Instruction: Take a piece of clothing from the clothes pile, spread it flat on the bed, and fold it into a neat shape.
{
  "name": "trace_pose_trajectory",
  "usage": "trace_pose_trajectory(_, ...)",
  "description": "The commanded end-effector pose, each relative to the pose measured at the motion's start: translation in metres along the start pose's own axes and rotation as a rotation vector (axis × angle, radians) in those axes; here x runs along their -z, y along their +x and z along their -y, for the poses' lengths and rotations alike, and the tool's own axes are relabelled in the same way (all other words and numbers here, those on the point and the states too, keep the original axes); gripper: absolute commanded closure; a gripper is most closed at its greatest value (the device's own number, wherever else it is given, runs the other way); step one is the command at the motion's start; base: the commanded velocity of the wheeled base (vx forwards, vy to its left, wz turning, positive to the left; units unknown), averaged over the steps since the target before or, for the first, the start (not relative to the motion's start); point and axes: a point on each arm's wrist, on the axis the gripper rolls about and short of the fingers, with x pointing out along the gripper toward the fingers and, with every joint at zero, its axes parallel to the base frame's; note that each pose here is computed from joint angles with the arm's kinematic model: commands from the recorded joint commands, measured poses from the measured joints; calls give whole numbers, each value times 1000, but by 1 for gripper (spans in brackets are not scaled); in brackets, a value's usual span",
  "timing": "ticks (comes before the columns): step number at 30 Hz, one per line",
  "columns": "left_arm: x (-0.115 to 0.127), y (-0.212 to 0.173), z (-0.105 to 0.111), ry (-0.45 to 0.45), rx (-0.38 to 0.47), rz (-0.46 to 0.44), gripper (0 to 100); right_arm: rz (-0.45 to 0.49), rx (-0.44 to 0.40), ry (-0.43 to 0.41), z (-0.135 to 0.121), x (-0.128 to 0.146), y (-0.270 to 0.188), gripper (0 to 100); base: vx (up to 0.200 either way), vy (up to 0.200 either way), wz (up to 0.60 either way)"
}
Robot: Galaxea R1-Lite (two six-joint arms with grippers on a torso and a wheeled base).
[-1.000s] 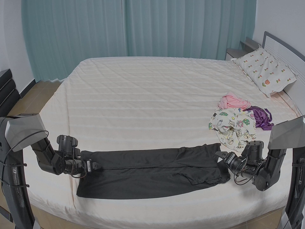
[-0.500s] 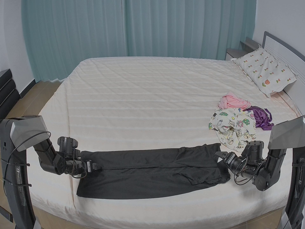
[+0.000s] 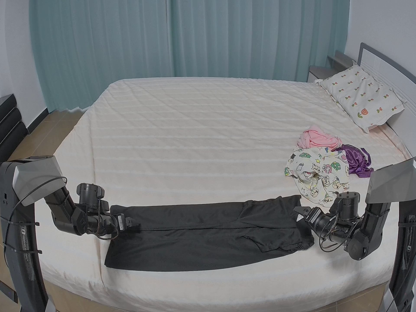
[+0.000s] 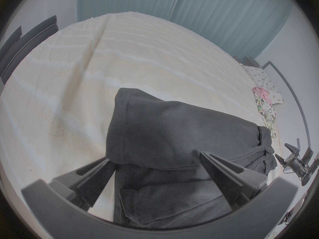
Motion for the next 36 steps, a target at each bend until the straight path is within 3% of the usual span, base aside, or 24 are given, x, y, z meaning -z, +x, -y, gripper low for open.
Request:
trace_pose_trajectory(1,-3,-6,3,4,6,14,0,-1,0,-2,0,0,0,0,0,0,0)
trace_pose_trajectory(21,2,-14,23,70,23,5,0,-5,6,3,2,0,-1,0,0,0,0)
trace_pose_trajectory(36,-3,1,6,33,-19,-22,0,-15,-4,3,3,2,-3,0,0,0,0)
